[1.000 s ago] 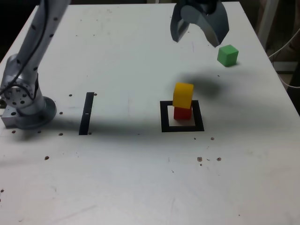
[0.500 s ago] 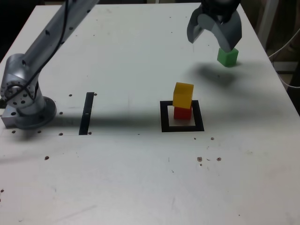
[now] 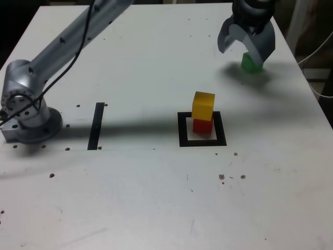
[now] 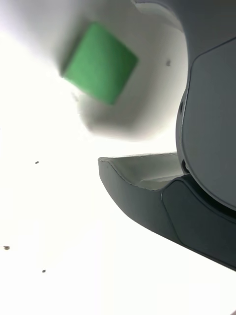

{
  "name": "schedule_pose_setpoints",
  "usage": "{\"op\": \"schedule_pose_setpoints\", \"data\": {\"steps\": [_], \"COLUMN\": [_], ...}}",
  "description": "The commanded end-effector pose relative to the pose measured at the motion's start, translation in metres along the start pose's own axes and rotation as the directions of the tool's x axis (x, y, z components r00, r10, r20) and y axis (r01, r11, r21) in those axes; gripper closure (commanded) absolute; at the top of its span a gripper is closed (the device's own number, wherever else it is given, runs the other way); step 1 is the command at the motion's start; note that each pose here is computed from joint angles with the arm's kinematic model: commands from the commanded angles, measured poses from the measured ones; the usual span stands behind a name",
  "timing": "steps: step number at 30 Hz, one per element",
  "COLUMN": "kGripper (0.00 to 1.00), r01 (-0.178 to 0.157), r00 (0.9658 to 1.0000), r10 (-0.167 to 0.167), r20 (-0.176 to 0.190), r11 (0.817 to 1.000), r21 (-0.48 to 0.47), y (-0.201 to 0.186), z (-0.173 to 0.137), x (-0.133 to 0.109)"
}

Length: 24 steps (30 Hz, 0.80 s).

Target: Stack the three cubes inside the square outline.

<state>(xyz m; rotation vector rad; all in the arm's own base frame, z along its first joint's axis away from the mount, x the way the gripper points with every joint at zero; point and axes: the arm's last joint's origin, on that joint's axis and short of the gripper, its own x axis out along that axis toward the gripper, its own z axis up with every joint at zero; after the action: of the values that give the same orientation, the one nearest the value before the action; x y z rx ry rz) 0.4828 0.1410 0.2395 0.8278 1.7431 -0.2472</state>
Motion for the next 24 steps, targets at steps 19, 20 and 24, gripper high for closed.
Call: {"op": "schedule_pose_setpoints", "data": {"steps": [19, 20, 24], "kGripper": [0.17, 0.19, 0.33], "r01": [0.013, 0.013, 0.013], "r00": [0.9984, 0.9984, 0.9983], "r10": [-0.012, -0.012, -0.011], "r20": [0.056, 0.056, 0.057], "r11": [1.0, 1.0, 0.999], "r21": [-0.008, -0.012, -0.038], "y": [0.009, 0.009, 0.009], "z": [0.018, 0.018, 0.018], "x": [0.022, 0.022, 0.021]}}
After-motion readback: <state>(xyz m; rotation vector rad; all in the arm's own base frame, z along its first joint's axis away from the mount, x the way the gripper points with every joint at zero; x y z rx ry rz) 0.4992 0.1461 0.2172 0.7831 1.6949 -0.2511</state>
